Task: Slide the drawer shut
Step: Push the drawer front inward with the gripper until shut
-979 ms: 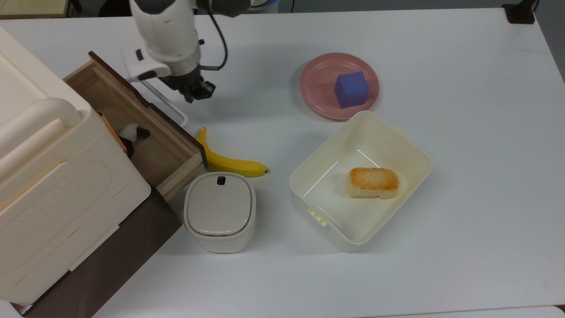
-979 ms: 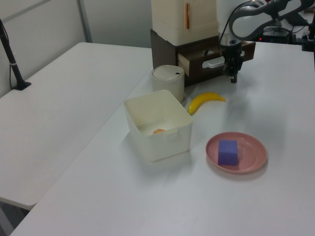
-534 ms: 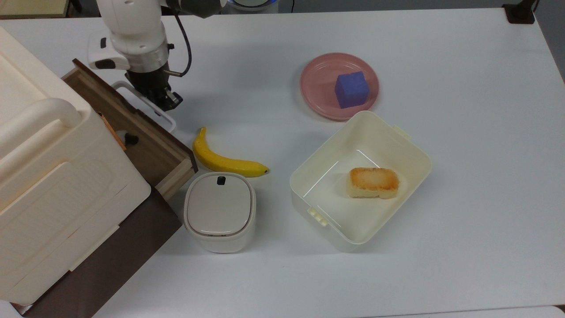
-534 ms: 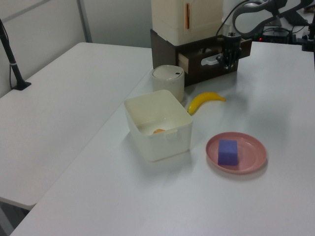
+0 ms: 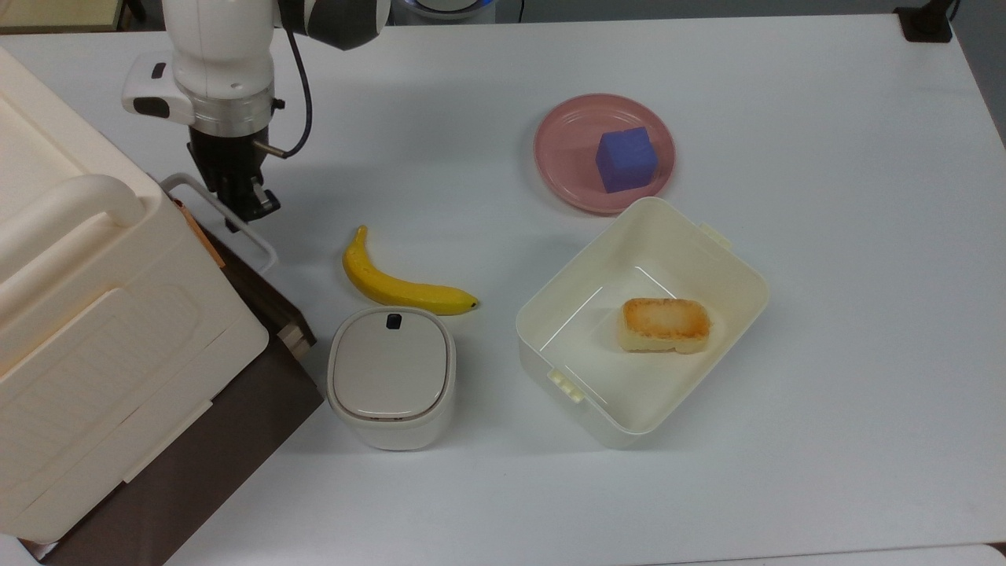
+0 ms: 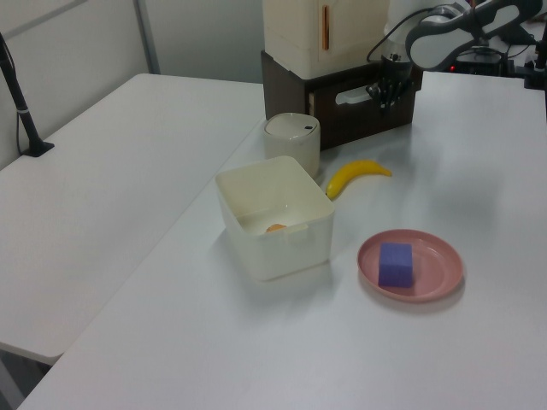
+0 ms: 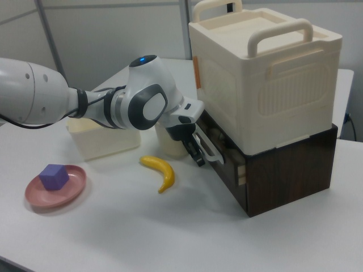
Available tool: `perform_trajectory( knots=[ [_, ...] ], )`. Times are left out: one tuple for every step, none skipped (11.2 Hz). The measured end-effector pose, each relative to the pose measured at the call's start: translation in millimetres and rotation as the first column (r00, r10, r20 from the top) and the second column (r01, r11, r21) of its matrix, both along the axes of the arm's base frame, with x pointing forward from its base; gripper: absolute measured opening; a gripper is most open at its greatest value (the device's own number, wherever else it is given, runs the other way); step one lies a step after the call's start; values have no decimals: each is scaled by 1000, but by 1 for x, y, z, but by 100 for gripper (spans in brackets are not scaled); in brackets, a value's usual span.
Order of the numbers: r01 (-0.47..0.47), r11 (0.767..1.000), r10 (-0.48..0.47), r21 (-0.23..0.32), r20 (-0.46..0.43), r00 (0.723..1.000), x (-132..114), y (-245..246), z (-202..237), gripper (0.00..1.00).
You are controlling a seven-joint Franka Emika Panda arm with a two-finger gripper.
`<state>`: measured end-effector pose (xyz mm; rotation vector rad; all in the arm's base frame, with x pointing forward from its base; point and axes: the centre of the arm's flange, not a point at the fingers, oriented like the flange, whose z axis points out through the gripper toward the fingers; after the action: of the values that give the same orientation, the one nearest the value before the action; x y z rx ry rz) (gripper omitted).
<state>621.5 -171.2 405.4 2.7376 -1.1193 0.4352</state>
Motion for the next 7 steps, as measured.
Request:
perform_trajectory(
  knots=[
    [25, 999, -25, -22, 16, 1000, 2, -1, -2, 1],
    [49, 998, -48, -36, 24, 999, 3, -1, -6, 1],
    [77, 996, -76, -40, 30, 997, 4, -2, -8, 1],
    [102, 994, -101, -38, 37, 994, 3, -4, -9, 1],
    [118, 992, -116, -35, 57, 992, 4, -9, -5, 1],
    [135, 990, -132, -32, 91, 987, 6, -14, 1, 1],
    [148, 989, -144, -30, 105, 984, 6, -18, 4, 1]
  ],
)
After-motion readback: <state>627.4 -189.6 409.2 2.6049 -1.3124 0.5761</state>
